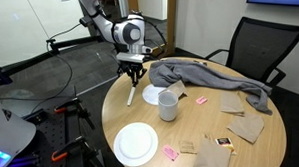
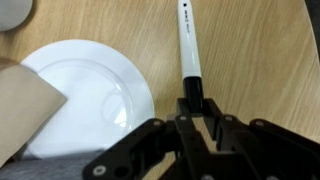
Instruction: Take the marker out of the mug and put it on the table
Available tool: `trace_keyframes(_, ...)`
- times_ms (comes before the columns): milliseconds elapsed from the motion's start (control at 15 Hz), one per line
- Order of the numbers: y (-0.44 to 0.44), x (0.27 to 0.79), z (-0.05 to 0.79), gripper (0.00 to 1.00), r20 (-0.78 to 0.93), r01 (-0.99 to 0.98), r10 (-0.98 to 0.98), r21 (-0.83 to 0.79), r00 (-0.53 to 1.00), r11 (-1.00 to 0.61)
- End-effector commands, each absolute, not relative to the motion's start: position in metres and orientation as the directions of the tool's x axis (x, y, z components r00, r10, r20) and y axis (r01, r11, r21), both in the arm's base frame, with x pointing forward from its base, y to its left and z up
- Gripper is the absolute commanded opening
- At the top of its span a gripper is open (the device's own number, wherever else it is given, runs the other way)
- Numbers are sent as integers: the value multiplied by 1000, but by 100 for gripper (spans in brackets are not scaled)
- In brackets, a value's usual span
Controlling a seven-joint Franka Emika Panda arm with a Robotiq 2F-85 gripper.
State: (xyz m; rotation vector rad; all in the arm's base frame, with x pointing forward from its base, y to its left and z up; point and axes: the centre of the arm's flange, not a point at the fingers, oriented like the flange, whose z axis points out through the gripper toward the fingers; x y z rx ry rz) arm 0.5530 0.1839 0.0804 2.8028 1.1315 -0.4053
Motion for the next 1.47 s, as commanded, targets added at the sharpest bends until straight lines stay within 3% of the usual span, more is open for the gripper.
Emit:
trace_keyframes(0,190,564,72,5,-306,705,682,-48,664,-708)
trace_keyframes(67,191,564,70,5,-309,704,681,-48,664,-708)
trace_keyframes(133,192,564,69,47,-313,699,677,-53,666,-713)
trace_keyframes(200,192,564,68,47,-318,698,676,-55,665,-714)
trace_keyframes(667,194,559,84,98,-288,698,674,-24,680,-715)
trace_keyframes(1400,164,560,150,100,-187,656,637,60,748,-752)
